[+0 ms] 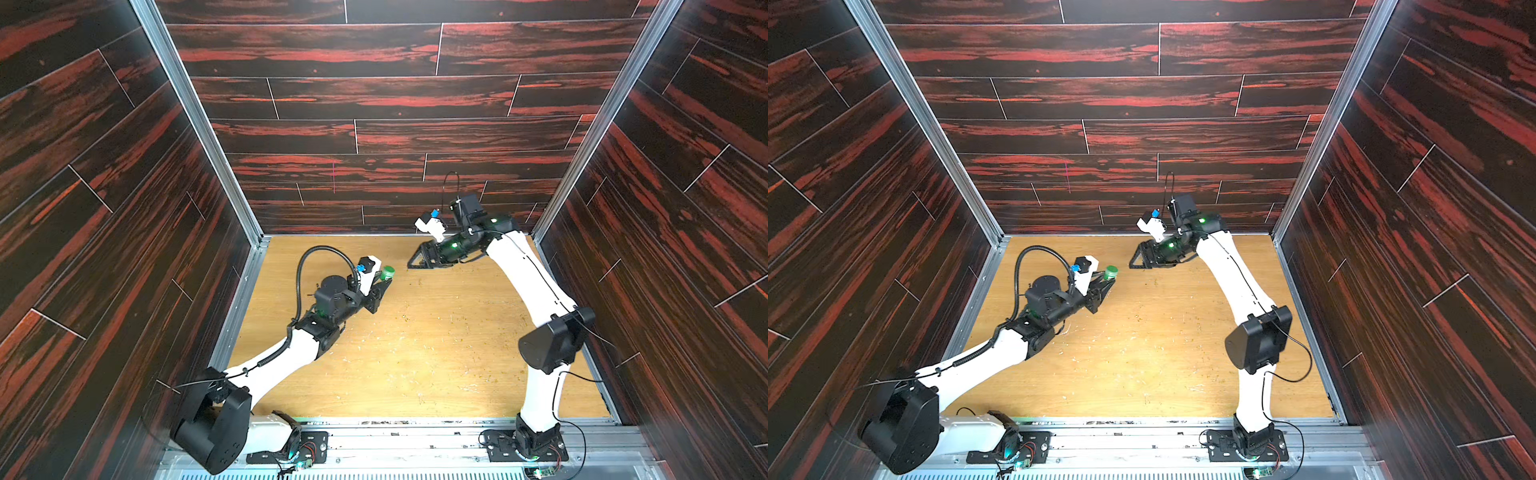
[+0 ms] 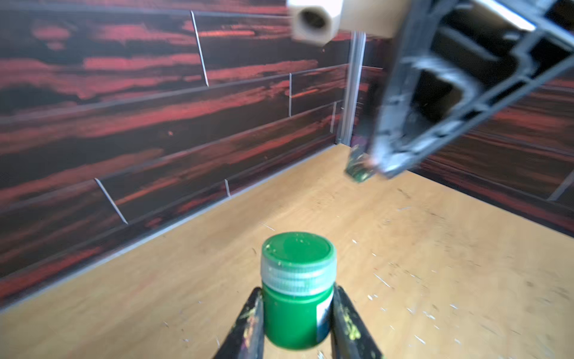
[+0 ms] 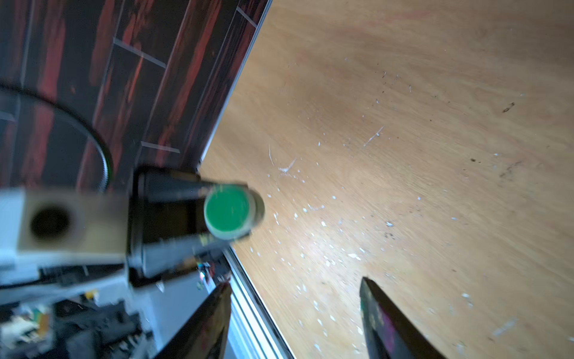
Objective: Close the paint jar lid
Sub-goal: Screw the lid onto the paint jar.
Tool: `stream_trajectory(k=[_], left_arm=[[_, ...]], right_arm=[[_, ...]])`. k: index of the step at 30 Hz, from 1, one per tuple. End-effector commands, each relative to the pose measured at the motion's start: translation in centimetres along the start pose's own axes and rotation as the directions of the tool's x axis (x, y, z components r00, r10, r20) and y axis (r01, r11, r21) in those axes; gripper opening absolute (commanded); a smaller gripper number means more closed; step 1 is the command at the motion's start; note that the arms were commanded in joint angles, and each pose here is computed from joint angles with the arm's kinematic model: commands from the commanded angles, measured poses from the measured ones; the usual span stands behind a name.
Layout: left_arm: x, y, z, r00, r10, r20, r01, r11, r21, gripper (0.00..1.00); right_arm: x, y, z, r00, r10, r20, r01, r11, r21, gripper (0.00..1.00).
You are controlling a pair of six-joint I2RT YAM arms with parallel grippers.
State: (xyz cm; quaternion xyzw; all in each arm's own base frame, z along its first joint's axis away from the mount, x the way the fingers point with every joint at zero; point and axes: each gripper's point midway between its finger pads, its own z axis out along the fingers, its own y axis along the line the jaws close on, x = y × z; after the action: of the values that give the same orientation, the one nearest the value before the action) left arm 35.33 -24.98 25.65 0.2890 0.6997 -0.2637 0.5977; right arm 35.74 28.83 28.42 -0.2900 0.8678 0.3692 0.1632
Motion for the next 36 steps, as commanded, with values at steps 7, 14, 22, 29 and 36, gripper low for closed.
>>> stream_trajectory(k=[7,14,22,29,36], left_arm=[[-0.4,-5.2,-0.9,0.990,-0.073,-0.120,0.108,0.943,0.316,0.12],[-0.1,-5.8,-0.5,0.986,-0.068,-0.155,0.120,0.923,0.365,0.12],[0.1,-5.8,-0.3,0.986,-0.063,-0.156,0.117,0.923,0.367,0.12],[-0.2,-5.8,-0.4,0.987,-0.058,-0.147,0.109,0.924,0.367,0.12],[-0.8,-4.7,0.2,0.994,-0.034,-0.103,0.065,0.950,0.306,0.12]], right_arm=[[3.4,2.4,0.9,0.936,-0.347,-0.053,0.339,0.934,-0.113,0.69],[4.6,2.9,2.6,0.922,-0.371,-0.113,0.354,0.923,-0.151,0.69],[4.8,3.5,3.8,0.913,-0.384,-0.134,0.360,0.917,-0.173,0.69],[5.0,3.8,4.7,0.917,-0.372,-0.146,0.341,0.919,-0.200,0.51],[3.6,4.9,5.0,0.941,-0.318,-0.113,0.291,0.933,-0.210,0.27]])
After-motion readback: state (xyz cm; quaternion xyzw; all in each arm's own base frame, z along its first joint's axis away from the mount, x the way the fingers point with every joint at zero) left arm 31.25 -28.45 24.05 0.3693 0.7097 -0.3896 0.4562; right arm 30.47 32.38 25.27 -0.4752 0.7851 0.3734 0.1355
